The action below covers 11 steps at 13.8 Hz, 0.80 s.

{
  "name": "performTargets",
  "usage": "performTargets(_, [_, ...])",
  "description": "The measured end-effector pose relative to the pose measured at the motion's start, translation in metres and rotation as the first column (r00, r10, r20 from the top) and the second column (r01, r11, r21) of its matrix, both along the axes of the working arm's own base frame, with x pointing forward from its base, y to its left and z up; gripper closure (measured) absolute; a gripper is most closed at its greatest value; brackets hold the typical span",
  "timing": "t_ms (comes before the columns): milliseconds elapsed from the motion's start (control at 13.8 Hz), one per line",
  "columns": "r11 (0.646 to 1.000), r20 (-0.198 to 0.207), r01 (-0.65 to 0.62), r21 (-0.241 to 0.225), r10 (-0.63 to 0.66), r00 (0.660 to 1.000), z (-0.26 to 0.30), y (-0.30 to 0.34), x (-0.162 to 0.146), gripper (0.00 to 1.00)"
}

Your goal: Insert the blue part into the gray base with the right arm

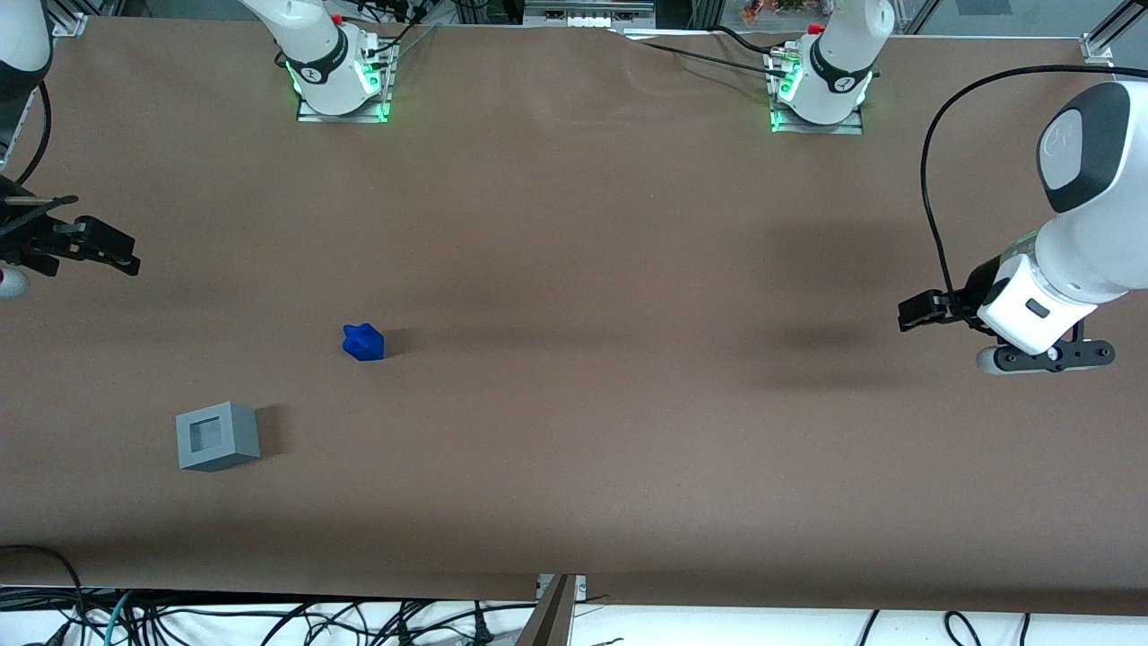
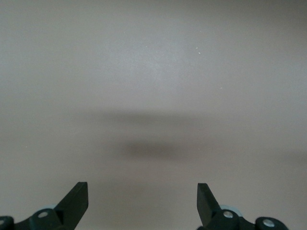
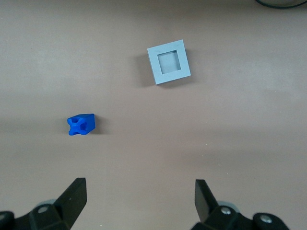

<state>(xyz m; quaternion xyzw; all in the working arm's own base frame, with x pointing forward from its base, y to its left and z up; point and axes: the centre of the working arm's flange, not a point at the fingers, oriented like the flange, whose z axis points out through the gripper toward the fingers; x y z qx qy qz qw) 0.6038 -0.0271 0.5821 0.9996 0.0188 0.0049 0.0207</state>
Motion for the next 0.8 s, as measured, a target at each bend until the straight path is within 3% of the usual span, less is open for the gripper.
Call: performTargets(798, [1.000,0.000,0.003,0.000,-0.003,1.000,0.0000,-0.0020,0.0000,0.00])
